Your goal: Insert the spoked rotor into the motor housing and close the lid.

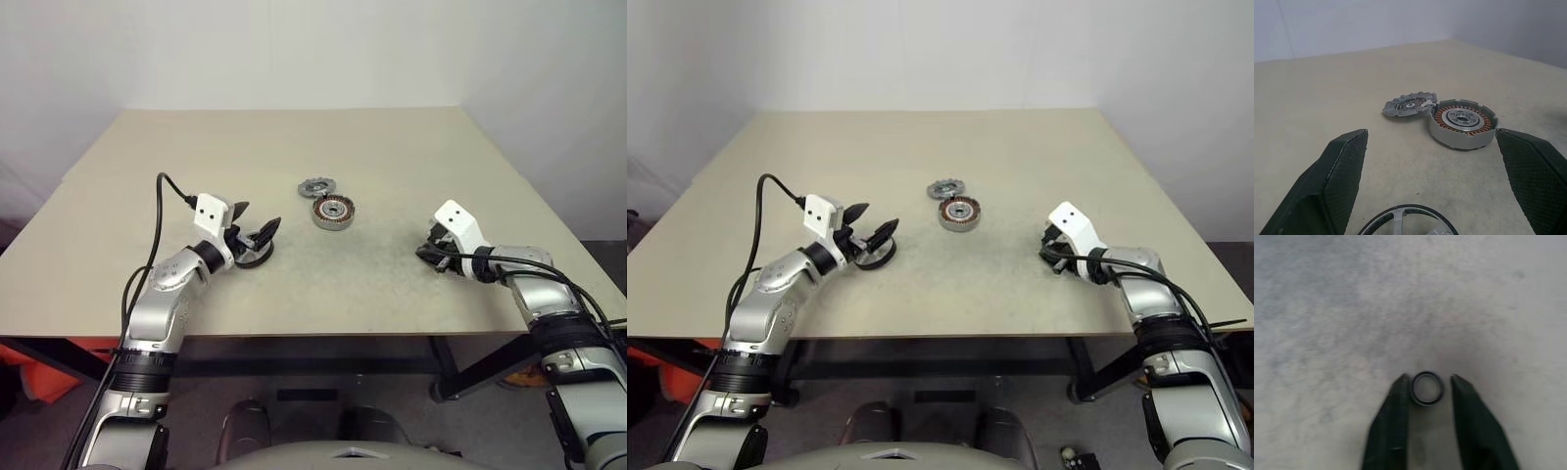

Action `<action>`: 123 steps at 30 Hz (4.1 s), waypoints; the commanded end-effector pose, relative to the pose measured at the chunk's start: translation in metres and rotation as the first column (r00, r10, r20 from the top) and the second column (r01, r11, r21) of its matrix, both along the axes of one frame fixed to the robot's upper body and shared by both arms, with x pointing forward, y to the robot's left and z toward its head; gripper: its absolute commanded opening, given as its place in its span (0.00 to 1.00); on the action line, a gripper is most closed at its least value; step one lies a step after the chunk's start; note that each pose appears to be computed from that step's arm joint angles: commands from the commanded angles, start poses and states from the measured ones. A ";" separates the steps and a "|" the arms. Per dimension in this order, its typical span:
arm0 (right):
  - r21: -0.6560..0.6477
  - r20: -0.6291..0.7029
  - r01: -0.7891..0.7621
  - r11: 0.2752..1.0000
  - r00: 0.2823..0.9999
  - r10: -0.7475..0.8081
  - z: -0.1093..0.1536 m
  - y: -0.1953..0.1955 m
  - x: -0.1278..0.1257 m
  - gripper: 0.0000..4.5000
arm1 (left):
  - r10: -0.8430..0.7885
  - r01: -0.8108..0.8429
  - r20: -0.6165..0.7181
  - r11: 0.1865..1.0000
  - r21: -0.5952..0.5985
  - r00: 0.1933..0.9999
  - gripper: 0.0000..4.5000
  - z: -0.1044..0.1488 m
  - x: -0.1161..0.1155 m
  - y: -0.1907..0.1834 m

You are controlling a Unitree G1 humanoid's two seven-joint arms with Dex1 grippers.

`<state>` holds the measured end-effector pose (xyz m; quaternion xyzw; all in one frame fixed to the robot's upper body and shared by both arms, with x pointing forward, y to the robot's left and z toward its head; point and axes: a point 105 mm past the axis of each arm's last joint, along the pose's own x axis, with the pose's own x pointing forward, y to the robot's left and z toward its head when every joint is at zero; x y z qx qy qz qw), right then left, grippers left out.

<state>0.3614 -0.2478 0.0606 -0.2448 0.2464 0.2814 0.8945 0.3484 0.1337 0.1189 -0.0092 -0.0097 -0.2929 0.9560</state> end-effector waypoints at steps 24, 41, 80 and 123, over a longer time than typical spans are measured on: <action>-0.087 0.205 -0.515 0.853 0.828 0.521 0.051 0.169 0.046 0.47 | 0.010 -0.011 0.054 1.000 0.008 0.998 0.98 0.010 0.000 -0.004; -0.223 0.112 -0.493 0.841 0.844 0.525 0.028 0.168 0.062 0.47 | 0.048 -0.050 0.062 0.999 0.020 0.997 0.98 0.012 -0.005 0.007; -0.230 0.188 -0.546 0.805 0.787 0.588 0.090 0.127 0.050 0.00 | 0.062 -0.063 0.051 0.998 0.009 0.997 0.98 0.006 -0.004 0.005; -0.027 0.060 -0.630 0.776 0.774 0.631 0.049 0.148 -0.049 0.05 | 0.031 -0.032 0.048 0.999 0.016 0.998 0.98 0.007 0.002 0.002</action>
